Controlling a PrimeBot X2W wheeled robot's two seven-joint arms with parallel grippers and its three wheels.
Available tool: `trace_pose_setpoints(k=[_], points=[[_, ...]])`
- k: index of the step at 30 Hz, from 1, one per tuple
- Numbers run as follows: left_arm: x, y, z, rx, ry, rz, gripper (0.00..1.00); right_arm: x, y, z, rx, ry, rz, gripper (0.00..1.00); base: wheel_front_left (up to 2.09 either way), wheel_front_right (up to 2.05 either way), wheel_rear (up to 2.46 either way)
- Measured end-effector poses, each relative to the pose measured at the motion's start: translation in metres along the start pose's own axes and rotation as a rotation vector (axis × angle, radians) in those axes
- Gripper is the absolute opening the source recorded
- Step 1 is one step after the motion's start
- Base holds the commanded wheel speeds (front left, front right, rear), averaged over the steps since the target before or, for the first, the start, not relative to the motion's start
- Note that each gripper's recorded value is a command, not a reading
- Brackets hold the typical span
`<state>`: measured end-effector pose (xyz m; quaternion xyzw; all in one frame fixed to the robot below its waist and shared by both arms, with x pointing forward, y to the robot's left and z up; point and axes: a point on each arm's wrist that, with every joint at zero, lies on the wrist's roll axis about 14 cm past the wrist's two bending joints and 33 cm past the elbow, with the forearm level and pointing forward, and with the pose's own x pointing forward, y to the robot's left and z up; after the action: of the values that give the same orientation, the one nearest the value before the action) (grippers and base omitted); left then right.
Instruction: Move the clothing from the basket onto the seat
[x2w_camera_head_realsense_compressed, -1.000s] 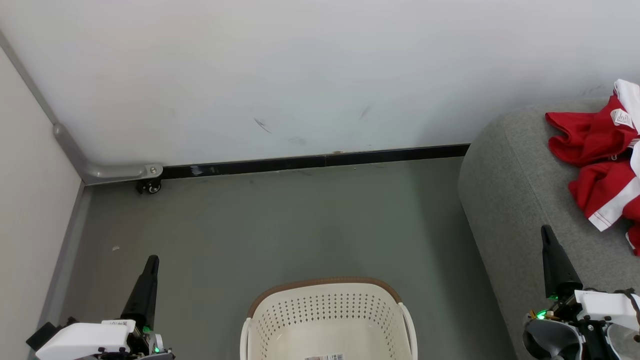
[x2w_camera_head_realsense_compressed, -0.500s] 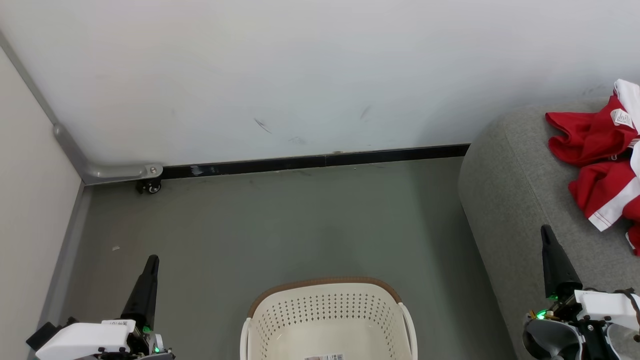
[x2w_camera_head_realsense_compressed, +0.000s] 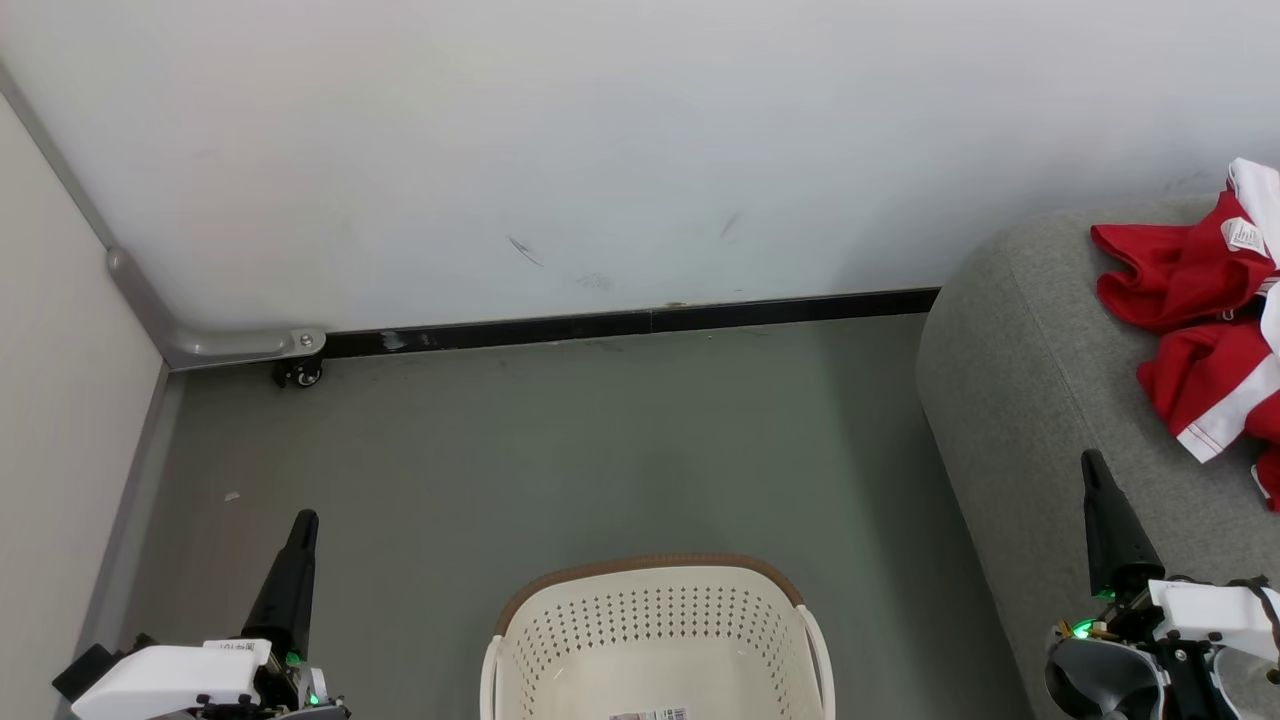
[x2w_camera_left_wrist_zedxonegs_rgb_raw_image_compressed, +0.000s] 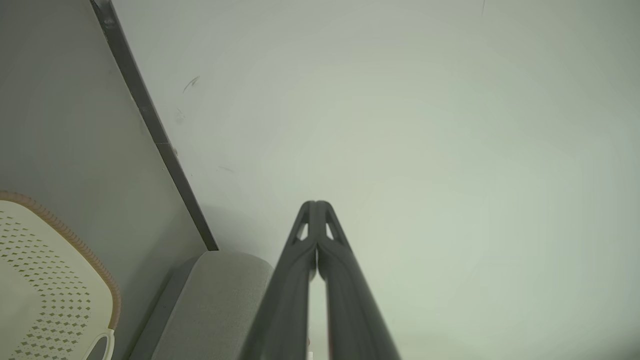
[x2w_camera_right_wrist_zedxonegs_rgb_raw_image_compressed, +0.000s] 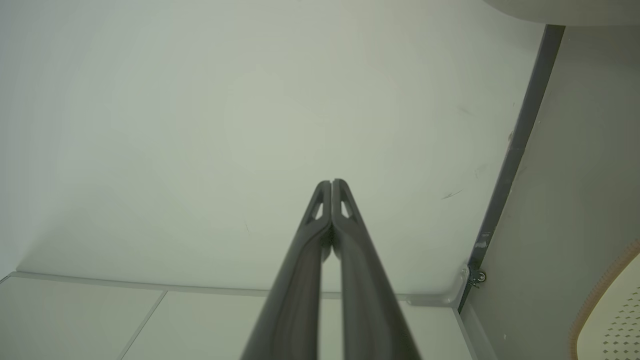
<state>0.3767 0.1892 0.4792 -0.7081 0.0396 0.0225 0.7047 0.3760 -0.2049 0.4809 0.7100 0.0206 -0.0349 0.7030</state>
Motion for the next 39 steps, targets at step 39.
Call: trace_pose_setpoints(k=[39], points=[[0.0000, -0.0003, -0.0001, 0.000, 0.000, -0.001, 0.00, 0.0000, 0.0002, -0.0002, 0.000, 0.000, 0.001, 0.00, 0.00, 0.00, 0.00]])
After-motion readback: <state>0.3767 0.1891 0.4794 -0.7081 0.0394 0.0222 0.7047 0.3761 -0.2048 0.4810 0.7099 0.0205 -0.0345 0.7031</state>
